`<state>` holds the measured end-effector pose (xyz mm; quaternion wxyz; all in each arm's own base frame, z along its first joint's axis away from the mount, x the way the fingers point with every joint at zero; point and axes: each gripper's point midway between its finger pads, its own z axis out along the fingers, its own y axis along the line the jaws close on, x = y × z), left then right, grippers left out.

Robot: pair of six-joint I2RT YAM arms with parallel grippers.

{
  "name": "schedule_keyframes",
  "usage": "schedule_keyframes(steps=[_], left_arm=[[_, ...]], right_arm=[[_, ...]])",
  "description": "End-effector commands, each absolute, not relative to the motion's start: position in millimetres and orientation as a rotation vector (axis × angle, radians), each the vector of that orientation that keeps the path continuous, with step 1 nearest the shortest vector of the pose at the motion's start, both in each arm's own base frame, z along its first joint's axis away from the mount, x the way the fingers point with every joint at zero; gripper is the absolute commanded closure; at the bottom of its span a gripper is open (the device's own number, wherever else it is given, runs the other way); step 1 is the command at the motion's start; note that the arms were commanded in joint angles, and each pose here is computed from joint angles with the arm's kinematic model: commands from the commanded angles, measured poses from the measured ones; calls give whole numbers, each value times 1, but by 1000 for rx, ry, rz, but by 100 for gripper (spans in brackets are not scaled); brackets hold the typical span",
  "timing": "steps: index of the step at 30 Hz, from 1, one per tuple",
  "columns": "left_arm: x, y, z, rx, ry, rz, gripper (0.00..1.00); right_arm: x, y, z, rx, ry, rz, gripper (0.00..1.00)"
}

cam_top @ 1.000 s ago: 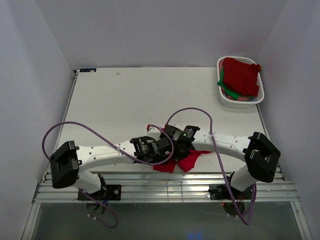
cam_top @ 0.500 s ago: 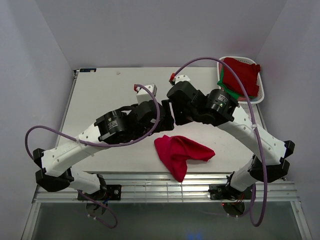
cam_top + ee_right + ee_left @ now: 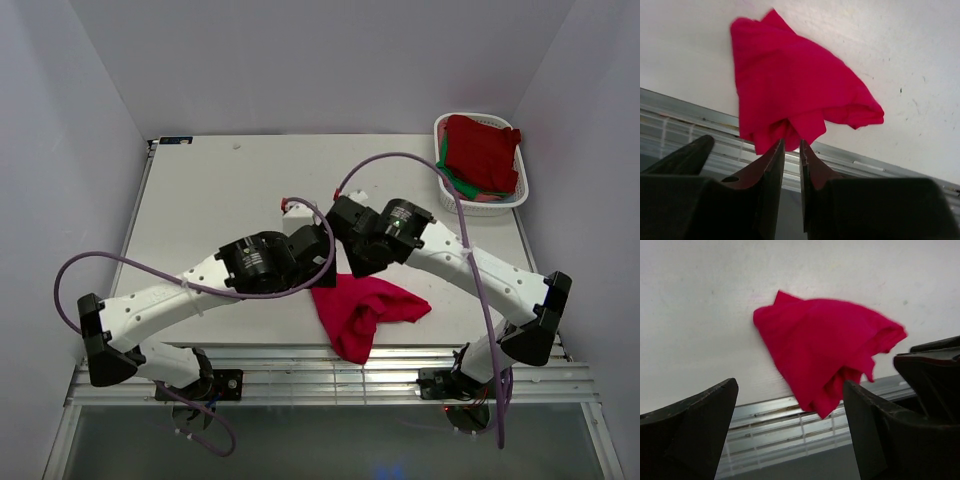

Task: Fold and stack the t-shirts
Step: Flatten out the tshirt

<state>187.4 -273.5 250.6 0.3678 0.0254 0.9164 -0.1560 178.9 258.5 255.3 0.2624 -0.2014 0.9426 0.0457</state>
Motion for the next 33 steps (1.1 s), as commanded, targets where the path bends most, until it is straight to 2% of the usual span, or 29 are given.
schedule_keyframes(steps=[1,3,5,7,19,27,28,29,33], left_arm=[[164,-316,212,199,2450,-554,3],[160,-321,206,200,2452,-580,2],[154,-323,194,222,2470,-590,2],[153,-331,192,241,2466,-628,2],[146,-347,175,285,2500,-653,2],[146,-337,180,248,2477,-658,2],[146,-336,179,245,2480,-656,2],[145,-335,179,243,2481,-657,2],[144,-334,177,236,2486,-658,2]], right_arm=[[139,275,183,-642,2689,170,74],[126,258,154,-617,2752,124,68],[121,253,149,-590,2757,151,60],[117,245,140,-576,2769,140,57],[110,232,108,-572,2807,85,59],[116,224,99,-592,2785,9,69],[118,222,99,-592,2778,-10,72],[119,222,100,-593,2773,-18,80],[125,219,113,-589,2749,-60,92]])
